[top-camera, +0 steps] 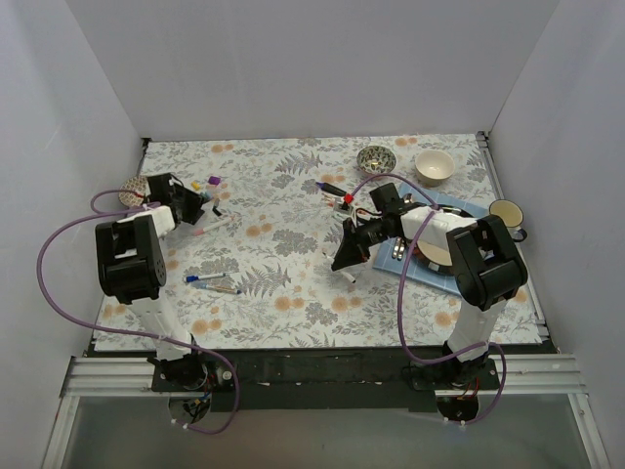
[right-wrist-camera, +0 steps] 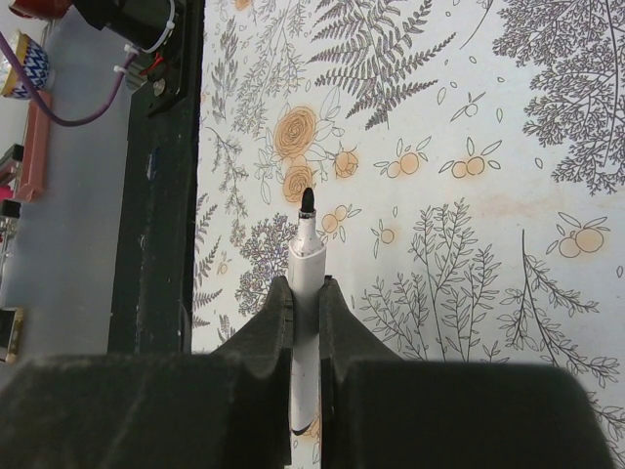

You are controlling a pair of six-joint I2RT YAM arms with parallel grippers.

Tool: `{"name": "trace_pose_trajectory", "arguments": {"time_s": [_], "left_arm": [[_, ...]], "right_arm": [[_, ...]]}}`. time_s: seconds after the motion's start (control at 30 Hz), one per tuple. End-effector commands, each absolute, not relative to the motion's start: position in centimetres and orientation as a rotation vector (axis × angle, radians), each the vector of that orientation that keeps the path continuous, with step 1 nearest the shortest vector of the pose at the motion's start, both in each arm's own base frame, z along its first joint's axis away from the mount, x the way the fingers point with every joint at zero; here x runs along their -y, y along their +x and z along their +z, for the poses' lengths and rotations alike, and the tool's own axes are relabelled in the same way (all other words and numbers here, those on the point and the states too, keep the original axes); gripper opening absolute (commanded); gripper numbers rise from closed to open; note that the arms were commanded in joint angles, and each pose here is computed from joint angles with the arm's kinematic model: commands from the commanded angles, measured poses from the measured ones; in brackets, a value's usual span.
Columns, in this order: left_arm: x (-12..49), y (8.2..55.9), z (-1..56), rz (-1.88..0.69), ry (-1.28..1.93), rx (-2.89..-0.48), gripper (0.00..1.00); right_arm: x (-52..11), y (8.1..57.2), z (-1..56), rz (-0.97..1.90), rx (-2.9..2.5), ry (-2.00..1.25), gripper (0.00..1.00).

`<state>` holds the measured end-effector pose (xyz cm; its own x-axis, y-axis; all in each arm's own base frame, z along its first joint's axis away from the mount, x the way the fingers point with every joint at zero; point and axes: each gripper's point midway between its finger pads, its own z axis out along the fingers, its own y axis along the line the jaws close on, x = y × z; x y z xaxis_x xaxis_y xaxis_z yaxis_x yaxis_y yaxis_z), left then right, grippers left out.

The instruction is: Open the pen caps

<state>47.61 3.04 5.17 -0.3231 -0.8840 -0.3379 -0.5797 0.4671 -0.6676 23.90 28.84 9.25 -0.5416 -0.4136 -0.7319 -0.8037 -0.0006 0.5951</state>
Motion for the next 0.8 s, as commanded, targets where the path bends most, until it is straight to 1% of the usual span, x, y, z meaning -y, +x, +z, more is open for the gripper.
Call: {"name": "trace_pose_trajectory", "arguments": {"time_s": [0.0, 0.03, 0.13, 0.17, 0.23, 0.27, 0.3, 0.33, 0.4, 0.43, 0.47, 0.53, 0.57, 0.6, 0.63, 0.67, 0.7, 0.73, 0.77], "left_arm": [[-3.7, 48.6, 7.8, -0.580, -1.166, -1.982, 0.40], [-3.7, 48.5, 8.0, -0.583, -1.162, -1.979, 0.40], [-3.3, 48.7, 9.4, -0.613, -1.108, -1.969, 0.48], [-2.3, 48.7, 10.1, -0.672, -1.034, -1.990, 0.56], [-1.1, 49.1, 12.7, -0.752, -0.912, -1.958, 0.63], [-0.4, 48.7, 13.5, -0.794, -0.857, -1.957, 0.70], [0.7, 48.4, 14.6, -0.862, -0.791, -1.955, 0.74], [1.4, 48.2, 16.7, -0.895, -0.721, -1.921, 0.79], [2.7, 47.3, 18.5, -0.937, -0.615, -1.917, 0.88], [3.4, 46.8, 19.3, -0.947, -0.577, -1.919, 0.94], [4.0, 46.1, 21.1, -0.948, -0.524, -1.894, 0.98], [5.3, 44.7, 22.2, -0.942, -0.447, -1.900, 0.98], [5.8, 43.7, 24.0, -0.933, -0.399, -1.873, 0.98], [6.1, 43.0, 23.9, -0.920, -0.374, -1.881, 0.98], [6.5, 42.3, 23.3, -0.854, -0.337, -1.919, 0.98], [6.7, 41.4, 24.2, -0.795, -0.292, -1.915, 0.98], [8.0, 40.6, 23.8, -0.768, -0.244, -1.944, 0.98], [7.6, 39.8, 23.0, -0.689, -0.230, -1.975, 0.98], [7.6, 39.1, 22.8, -0.669, -0.223, -1.979, 0.98]], "right_arm": [[-29.0, 24.9, 10.6, 1.531, -1.879, -1.276, 0.01], [-29.0, 24.9, 10.6, 1.532, -1.881, -1.275, 0.01], [-28.9, 25.1, 10.6, 1.515, -1.880, -1.278, 0.01], [-28.9, 25.3, 10.5, 1.505, -1.882, -1.279, 0.01], [-28.6, 25.9, 10.3, 1.449, -1.908, -1.287, 0.01], [-28.4, 26.2, 10.0, 1.409, -1.914, -1.304, 0.01], [-28.2, 26.7, 9.8, 1.364, -1.925, -1.313, 0.01], [-27.7, 27.5, 9.4, 1.288, -1.971, -1.320, 0.01], [-27.1, 28.8, 9.0, 1.179, -1.995, -1.339, 0.01], [-26.3, 29.7, 8.5, 1.077, -2.043, -1.338, 0.01], [-26.2, 30.7, 8.7, 1.013, -2.043, -1.342, 0.01], [-25.1, 32.6, 8.3, 0.857, -2.089, -1.332, 0.01], [-24.9, 33.5, 8.5, 0.803, -2.090, -1.333, 0.01], [-24.6, 34.3, 8.2, 0.755, -2.099, -1.342, 0.01], [-23.9, 35.2, 7.7, 0.676, -2.131, -1.346, 0.01], [-23.8, 36.1, 8.2, 0.634, -2.139, -1.355, 0.01], [-23.5, 36.6, 7.3, 0.599, -2.157, -1.376, 0.01], [-22.9, 37.3, 7.0, 0.543, -2.178, -1.384, 0.01], [-22.9, 38.3, 7.6, 0.506, -2.170, -1.388, 0.02]]}}
